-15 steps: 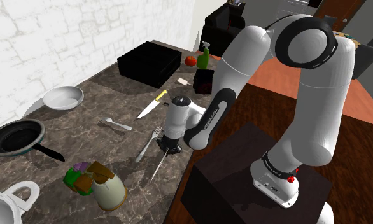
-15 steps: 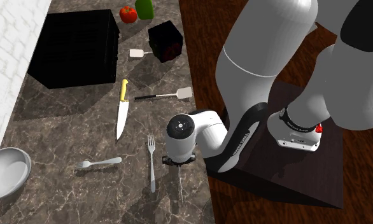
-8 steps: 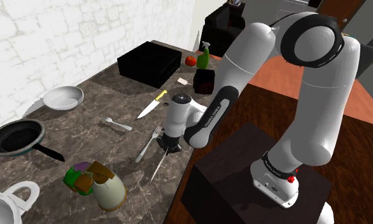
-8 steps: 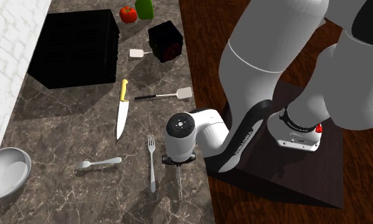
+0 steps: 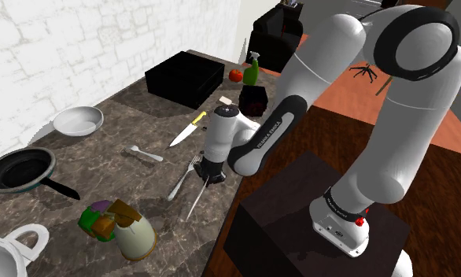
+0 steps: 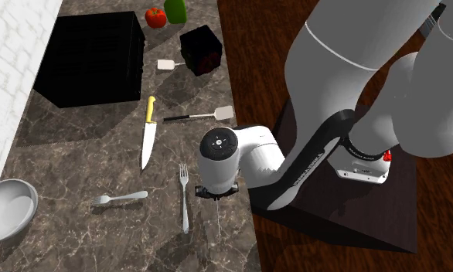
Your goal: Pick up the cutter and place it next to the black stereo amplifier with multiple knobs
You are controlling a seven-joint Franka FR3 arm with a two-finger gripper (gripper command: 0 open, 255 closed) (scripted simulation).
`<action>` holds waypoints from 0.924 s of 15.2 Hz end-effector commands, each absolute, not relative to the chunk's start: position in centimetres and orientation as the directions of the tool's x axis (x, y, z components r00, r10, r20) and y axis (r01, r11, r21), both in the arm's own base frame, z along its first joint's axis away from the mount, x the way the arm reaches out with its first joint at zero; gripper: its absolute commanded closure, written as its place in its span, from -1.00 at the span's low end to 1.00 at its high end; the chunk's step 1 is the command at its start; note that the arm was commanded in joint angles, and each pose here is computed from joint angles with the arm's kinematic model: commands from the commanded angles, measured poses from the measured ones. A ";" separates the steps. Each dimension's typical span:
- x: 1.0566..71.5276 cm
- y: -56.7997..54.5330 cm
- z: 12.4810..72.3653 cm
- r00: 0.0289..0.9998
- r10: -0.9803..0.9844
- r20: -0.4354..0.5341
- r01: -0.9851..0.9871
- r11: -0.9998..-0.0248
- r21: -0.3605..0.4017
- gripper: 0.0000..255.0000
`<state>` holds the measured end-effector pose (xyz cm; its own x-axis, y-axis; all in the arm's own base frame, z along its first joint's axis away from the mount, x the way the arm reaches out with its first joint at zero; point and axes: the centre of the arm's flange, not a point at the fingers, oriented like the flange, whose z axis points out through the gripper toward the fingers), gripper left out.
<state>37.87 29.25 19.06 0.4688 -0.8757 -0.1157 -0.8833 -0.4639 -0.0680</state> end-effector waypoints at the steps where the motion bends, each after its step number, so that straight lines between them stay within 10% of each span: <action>1: 37.9 29.3 20.1 0.469 -0.876 -0.116 -0.883 -0.464 -0.068 1.00; 14: 37.9 29.3 27.0 0.469 -0.876 -0.116 -0.883 -0.464 -0.068 1.00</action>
<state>37.98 29.24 26.44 0.4687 -0.8758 -0.1152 -0.8833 -0.4638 -0.0681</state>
